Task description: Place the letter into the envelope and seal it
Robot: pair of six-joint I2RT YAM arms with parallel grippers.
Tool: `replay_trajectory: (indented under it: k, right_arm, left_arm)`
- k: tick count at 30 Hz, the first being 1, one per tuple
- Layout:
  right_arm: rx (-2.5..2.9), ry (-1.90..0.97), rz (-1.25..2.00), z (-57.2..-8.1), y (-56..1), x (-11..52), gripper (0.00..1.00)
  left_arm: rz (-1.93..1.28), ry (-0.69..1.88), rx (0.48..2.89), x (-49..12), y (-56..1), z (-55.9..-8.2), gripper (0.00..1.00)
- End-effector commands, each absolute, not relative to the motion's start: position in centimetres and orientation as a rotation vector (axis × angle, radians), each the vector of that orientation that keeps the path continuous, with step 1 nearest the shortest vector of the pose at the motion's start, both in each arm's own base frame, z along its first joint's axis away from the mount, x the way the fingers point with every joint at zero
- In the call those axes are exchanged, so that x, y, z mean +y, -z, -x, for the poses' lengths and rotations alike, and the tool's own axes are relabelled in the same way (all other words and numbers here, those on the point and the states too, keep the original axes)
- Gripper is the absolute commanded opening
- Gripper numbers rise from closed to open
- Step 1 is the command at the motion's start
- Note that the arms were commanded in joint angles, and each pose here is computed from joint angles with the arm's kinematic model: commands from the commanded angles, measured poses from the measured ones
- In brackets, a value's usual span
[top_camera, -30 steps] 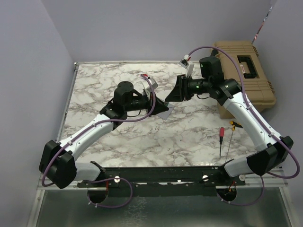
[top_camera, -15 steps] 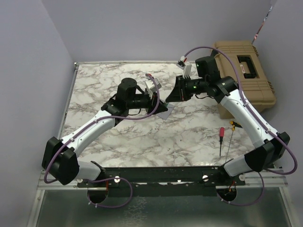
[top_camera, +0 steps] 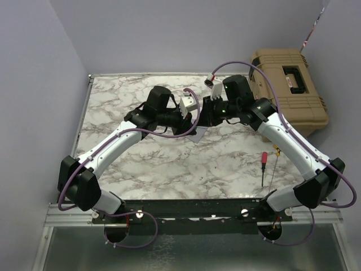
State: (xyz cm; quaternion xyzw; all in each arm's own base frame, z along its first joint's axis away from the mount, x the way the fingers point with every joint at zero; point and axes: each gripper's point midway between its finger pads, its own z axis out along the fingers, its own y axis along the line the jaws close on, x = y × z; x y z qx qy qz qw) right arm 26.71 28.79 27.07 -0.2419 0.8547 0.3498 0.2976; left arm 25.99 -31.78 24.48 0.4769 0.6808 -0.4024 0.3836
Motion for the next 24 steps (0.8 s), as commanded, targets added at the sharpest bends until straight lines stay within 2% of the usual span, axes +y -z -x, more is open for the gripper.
replay_trajectory:
  k: [1, 6, 12, 19, 20, 24]
  right_arm:
    - [2.726, -0.891, 0.712, -18.8, -18.3, 27.8, 0.00]
    - [2.814, -0.700, 0.662, -18.6, -15.2, 26.1, 0.00]
    - [2.817, -0.560, 0.605, -19.7, -14.4, 25.6, 0.00]
    - [2.649, -0.661, 0.491, -22.5, -19.5, 28.0, 0.01]
    - [2.609, -0.683, 0.481, -23.1, -20.8, 28.4, 0.03]
    - [2.466, -0.767, 0.399, -25.6, -26.2, 29.3, 0.28]
  left_arm:
    - [-1.174, 0.794, 1.041, -33.4, -42.5, -28.8, 0.00]
    - [-1.160, 0.759, 1.024, -32.7, -43.5, -28.9, 0.00]
    - [-1.127, 0.772, 1.056, -31.7, -43.4, -29.0, 0.00]
    - [-1.106, 0.841, 1.181, -30.9, -39.4, -28.5, 0.00]
    - [-1.101, 0.855, 1.214, -30.7, -38.3, -28.4, 0.00]
    - [-1.072, 0.892, 1.350, -29.9, -33.6, -27.6, 0.00]
